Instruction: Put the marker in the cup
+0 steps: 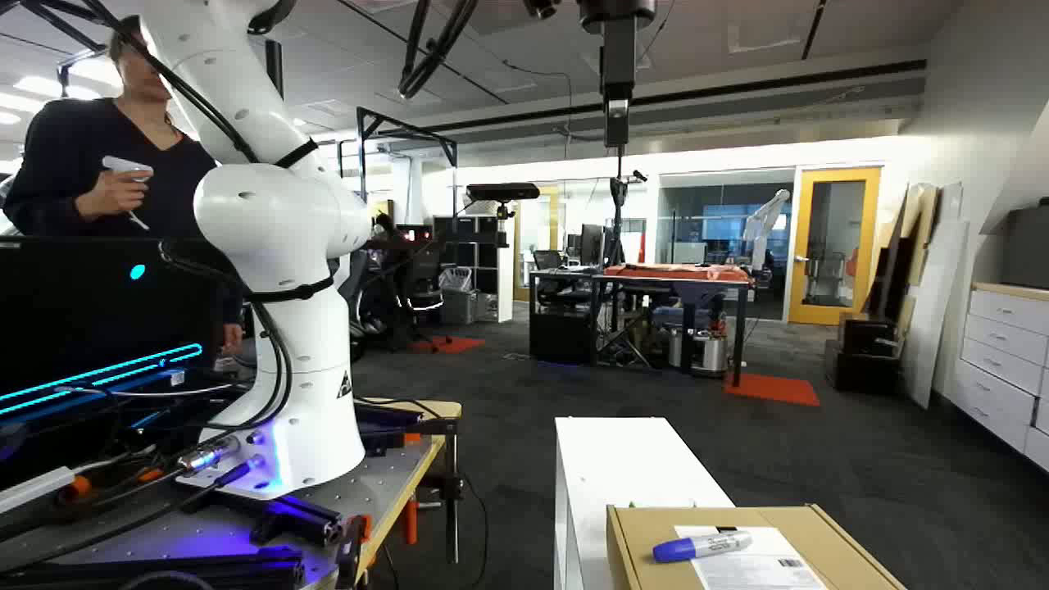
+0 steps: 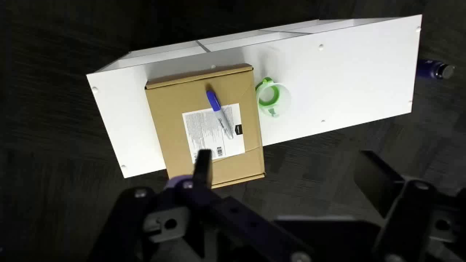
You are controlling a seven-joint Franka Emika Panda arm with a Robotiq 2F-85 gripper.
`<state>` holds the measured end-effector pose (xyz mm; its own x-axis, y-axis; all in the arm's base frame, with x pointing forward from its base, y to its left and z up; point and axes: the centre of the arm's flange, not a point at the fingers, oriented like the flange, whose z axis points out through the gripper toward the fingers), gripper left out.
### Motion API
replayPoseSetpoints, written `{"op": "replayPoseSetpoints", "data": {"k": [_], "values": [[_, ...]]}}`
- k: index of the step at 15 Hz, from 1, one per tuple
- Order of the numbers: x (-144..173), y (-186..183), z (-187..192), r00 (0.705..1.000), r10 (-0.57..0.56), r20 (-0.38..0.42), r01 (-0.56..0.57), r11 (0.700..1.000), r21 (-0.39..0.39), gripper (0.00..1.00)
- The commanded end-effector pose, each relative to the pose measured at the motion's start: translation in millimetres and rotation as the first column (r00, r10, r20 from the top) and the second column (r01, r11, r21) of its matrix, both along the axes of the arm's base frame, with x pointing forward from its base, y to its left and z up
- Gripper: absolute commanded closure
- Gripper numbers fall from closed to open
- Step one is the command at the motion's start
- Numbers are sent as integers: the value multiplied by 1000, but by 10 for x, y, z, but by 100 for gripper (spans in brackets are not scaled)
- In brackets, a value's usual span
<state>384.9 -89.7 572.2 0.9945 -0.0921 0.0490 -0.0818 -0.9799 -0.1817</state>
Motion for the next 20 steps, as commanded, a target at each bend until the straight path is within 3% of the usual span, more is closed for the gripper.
{"op": "replayPoseSetpoints", "data": {"k": [1,13,20], "values": [[1,0,1,1000,0,1,0,1000,0,0],[13,-4,-3,1000,-6,1,6,1000,-3,0],[310,48,-164,1000,24,14,-23,999,-49,0]]}}
